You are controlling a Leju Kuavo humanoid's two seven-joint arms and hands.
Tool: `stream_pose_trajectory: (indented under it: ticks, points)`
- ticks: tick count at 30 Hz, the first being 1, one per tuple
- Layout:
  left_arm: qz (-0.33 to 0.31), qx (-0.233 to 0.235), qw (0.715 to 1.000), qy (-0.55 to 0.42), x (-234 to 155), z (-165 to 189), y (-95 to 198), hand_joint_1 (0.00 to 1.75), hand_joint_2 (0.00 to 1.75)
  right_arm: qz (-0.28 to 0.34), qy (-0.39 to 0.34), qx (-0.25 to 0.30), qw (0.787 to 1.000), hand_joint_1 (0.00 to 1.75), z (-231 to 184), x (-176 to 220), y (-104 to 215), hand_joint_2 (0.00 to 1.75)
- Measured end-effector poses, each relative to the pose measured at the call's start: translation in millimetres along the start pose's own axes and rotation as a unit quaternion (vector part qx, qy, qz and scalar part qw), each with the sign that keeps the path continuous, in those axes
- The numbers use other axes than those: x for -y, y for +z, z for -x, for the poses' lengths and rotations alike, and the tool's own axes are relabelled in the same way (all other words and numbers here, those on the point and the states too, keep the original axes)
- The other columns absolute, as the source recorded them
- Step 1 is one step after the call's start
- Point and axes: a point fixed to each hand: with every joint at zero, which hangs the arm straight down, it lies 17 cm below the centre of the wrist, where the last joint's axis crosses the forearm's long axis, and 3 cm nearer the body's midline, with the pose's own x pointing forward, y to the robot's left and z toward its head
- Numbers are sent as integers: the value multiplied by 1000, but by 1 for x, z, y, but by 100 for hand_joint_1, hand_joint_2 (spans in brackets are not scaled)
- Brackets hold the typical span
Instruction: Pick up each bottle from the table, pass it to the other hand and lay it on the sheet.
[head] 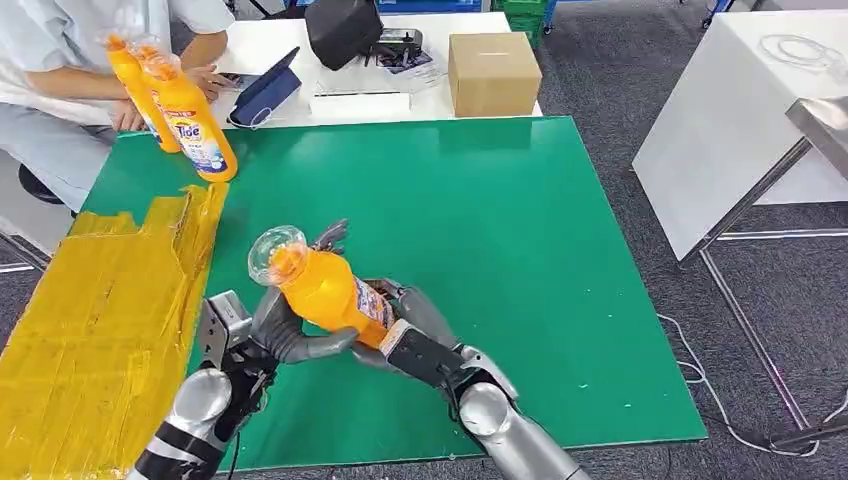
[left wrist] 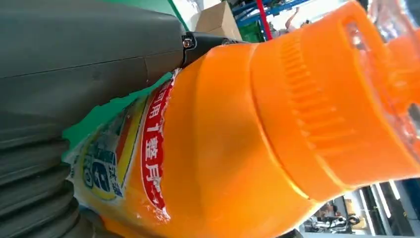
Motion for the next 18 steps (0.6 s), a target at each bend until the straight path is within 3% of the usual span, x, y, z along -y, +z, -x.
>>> stream_pose_trajectory:
  ticks: [2,3,4,18]
  points:
    - [0,-1,1000,0,0,1,0,0,175,-3,1,-1,1000,171,1,-2,0,175]
    - [-1,-2,1000,2,-1,1,0,12,175,-4,1,-1,1000,175,1,-3,-1,175]
    - [-3,-2,1000,5,-1,1,0,175,175,-5,1,-2,1000,175,1,-4,-1,175]
    - [-33,16,997,61,-11,-9,-3,175,175,-7,6,-5,1000,175,4,-7,-7,175]
